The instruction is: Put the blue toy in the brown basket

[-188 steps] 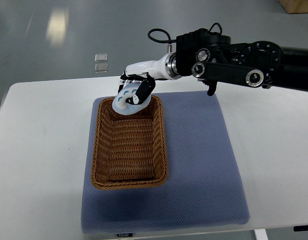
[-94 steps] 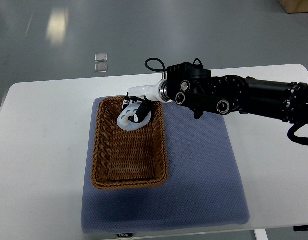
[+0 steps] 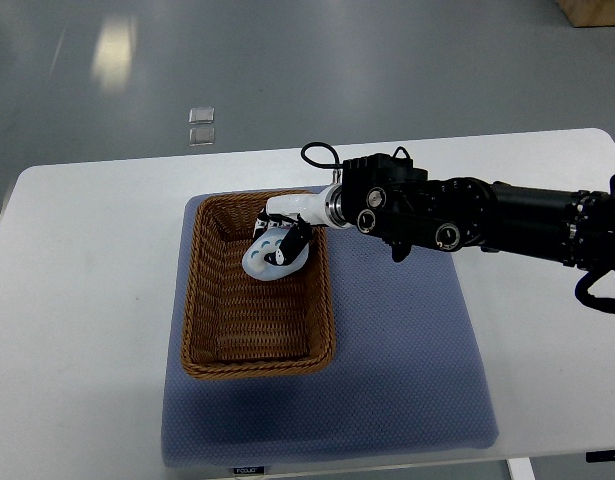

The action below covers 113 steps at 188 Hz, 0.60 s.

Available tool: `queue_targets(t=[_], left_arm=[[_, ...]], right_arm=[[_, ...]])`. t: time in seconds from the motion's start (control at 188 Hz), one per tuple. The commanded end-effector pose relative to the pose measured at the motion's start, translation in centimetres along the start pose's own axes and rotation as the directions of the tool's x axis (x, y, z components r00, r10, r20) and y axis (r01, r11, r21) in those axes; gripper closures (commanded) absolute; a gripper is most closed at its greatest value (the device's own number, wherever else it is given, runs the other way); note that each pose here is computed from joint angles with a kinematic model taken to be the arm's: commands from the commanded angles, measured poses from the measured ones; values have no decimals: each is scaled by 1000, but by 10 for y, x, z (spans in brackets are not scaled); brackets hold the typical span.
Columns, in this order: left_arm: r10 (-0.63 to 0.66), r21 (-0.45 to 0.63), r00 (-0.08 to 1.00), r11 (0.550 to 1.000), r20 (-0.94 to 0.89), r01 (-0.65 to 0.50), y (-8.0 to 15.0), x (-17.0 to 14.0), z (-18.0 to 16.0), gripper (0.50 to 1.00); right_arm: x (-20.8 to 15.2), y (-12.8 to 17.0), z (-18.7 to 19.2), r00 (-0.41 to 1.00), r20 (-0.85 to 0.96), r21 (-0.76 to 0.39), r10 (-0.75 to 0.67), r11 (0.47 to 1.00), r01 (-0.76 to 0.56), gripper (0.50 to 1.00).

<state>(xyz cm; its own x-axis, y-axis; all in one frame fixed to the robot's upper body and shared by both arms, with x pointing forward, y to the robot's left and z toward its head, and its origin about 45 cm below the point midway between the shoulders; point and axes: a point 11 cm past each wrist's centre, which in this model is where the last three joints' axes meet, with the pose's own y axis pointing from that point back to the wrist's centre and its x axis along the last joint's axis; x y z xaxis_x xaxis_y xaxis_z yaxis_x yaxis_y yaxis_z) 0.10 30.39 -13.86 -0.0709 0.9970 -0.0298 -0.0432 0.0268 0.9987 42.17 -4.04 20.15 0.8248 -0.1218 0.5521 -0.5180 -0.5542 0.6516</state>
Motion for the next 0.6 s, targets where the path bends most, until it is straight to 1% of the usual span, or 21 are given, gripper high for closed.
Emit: queue_targets(t=[0.0,0.011,0.032,0.117,0.256,0.314,0.442,0.538,0.597], left_arm=[[-1,0,1000,1000,0,1,0,0,0,500],[-1,-1,1000,1000,0,1,0,0,1,500],[-1,0,1000,1000,0,1,0,0,0,500],[0,-1,1000,1000,0,0,0,0,1,500],[2,0,1000,1000,0,-2,0,1,0,500],[2,-1,1000,1000,0,-2,0,1,1,500],[6,1,1000,1000,0,-6,0,2,0,500],[6,1,1000,1000,0,-6,0,2,0,500],[6,1,1000,1000,0,-6,0,2,0,500]], right_arm=[[-4,-2,2,1000,12,8,-2,1000,2,724],[-4,-2,2,1000,11,9,-1,1000,0,701],[-5,-2,2,1000,14,11,-2,1000,2,685],[-6,-2,3,1000,19,10,-4,1000,3,642],[5,1,-8,999,46,41,20,999,-22,634],[19,6,-23,996,78,82,42,995,-48,603],[48,18,-52,992,90,142,86,985,-98,597],[55,23,-61,990,106,161,88,981,-105,595],[63,27,-69,984,154,191,92,974,-121,595]])
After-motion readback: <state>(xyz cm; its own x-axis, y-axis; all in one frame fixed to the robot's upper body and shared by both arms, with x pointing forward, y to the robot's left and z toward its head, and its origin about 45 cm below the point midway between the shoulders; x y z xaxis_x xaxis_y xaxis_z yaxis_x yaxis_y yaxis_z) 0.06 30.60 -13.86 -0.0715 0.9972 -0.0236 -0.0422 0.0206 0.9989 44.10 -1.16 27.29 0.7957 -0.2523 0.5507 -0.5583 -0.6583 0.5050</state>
